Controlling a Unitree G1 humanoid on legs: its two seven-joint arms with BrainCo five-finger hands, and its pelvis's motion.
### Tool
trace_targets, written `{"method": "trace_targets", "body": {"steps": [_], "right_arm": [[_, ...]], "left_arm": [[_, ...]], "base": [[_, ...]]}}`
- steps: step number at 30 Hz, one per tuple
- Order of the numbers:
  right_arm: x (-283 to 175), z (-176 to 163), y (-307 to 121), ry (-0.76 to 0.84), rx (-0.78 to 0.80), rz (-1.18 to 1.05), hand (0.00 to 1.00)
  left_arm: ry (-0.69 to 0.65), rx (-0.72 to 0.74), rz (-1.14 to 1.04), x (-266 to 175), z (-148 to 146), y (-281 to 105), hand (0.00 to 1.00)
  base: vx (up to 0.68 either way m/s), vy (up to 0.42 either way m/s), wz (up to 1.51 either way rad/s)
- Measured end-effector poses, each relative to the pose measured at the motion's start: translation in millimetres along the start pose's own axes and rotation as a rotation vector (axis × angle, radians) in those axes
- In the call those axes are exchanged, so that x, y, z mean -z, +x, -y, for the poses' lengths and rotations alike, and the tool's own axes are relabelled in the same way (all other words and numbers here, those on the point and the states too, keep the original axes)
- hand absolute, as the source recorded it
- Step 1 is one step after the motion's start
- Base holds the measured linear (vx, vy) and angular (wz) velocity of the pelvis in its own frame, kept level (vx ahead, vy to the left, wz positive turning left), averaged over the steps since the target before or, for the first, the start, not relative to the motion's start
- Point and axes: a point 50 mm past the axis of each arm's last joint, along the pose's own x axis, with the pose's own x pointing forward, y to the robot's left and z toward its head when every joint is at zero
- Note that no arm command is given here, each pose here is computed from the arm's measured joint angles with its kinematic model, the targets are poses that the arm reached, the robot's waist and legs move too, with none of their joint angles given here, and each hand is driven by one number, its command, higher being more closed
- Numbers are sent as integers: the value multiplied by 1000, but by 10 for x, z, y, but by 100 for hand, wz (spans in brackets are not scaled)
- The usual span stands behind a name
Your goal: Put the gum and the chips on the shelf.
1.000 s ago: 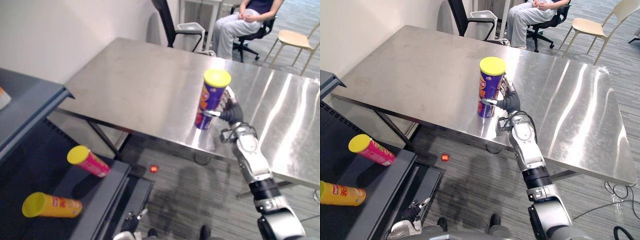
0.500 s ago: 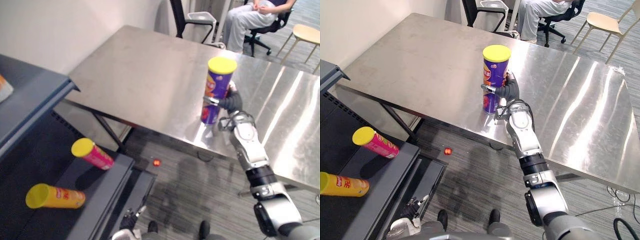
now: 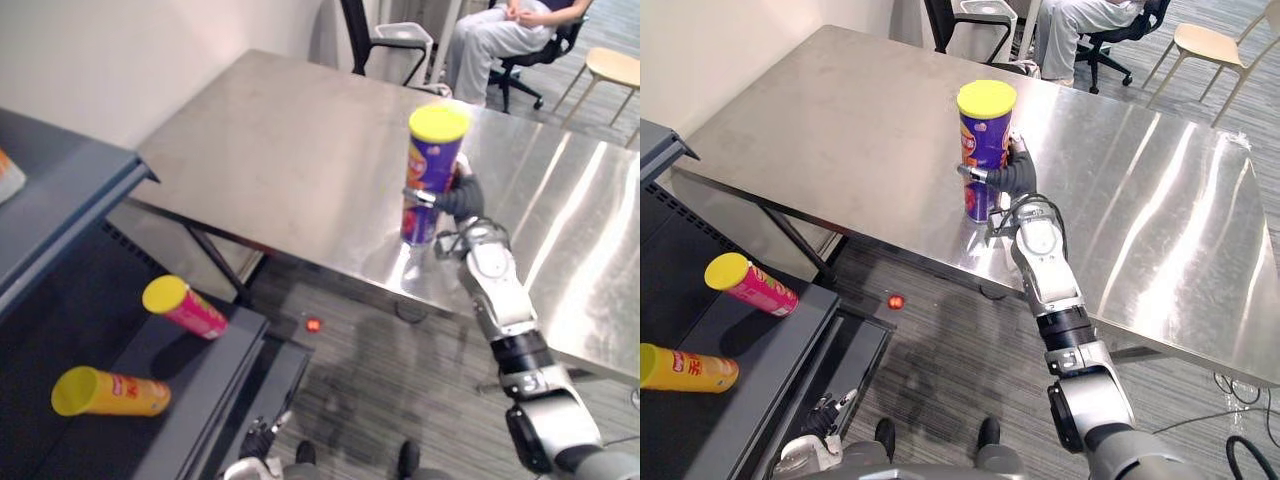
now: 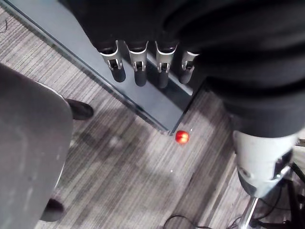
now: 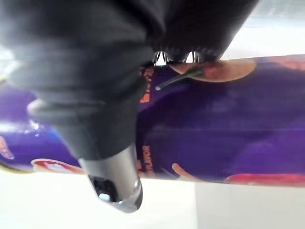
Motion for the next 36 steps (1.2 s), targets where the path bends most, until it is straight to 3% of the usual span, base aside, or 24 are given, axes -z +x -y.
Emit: {"method": "trace_targets", "body": {"steps": [6,22,36], "right_arm": [[-274,1,-213,26,-1,144,100],[-292,614,-1008,75,333,177,100],[-256,632,-1303,89,386,129,100]], "left_arm": [[8,-10,-4,8,-9,-1,0],[37,-49,-40,100,-52,-11,0],[9,-77,-62,171,-110,-34,0]], "base": [[-49,-18,-3],[-36,-6,-2],[-41,-5,-4]]}}
